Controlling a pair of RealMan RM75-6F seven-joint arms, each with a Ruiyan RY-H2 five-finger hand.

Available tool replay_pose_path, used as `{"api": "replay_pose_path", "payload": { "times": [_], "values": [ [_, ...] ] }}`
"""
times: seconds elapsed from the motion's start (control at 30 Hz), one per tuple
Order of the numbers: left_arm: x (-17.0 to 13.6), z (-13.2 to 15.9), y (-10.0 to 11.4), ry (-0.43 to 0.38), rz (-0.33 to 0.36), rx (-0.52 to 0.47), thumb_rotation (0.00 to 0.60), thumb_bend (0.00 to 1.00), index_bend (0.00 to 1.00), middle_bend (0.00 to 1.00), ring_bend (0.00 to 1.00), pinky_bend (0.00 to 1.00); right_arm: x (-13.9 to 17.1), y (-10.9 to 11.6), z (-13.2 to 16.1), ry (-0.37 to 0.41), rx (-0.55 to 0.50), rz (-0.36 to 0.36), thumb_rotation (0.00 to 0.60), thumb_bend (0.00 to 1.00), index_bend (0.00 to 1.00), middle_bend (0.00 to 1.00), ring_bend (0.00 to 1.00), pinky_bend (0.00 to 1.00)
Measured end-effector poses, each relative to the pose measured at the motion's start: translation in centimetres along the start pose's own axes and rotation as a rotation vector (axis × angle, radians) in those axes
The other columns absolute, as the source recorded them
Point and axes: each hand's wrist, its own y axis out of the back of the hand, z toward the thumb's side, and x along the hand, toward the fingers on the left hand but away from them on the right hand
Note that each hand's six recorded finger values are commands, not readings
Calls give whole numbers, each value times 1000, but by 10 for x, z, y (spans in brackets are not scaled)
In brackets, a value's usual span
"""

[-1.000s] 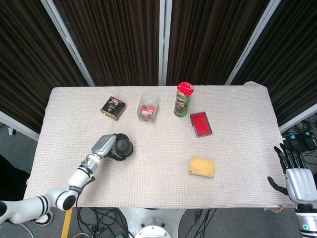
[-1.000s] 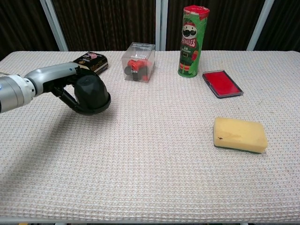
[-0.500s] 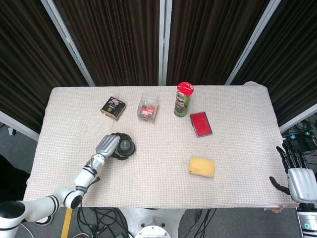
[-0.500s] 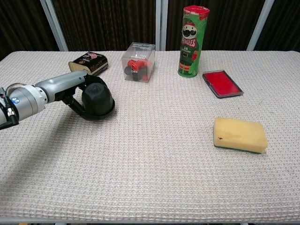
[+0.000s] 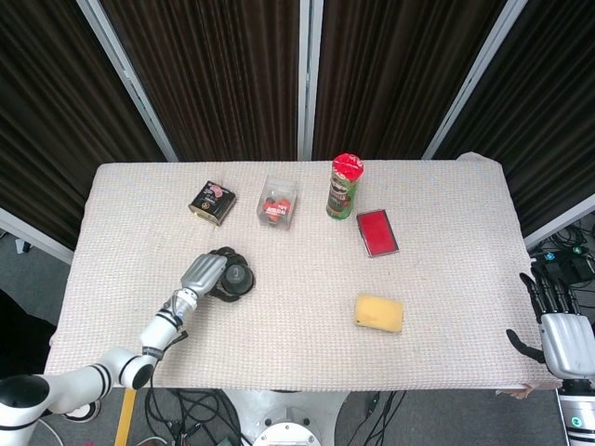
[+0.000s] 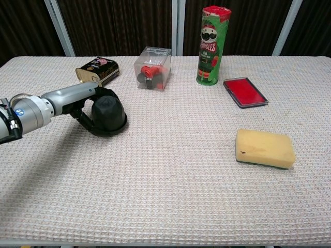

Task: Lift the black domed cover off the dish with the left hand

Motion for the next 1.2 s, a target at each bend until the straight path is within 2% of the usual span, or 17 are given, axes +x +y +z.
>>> {"api": "replay_pose_path", "payload": {
  "times": [0.2, 0.87, 1.2],
  "values": [
    [-2, 0, 1, -7, -2, -17, 600, 121, 299, 256, 112, 204, -1, -1, 0, -2, 0, 4, 600, 135, 0, 0, 0, 0],
    [-7, 1, 9, -26, 4, -16, 600, 113, 270, 231, 95, 194, 1, -2, -1, -1, 2, 4, 600, 134, 0, 0, 0, 0],
    [-7, -3, 16, -11, 6, -10, 600, 114, 294, 312, 95, 204, 0, -5, -3, -7, 1, 13, 600, 135, 0, 0, 0, 0]
  ]
}}
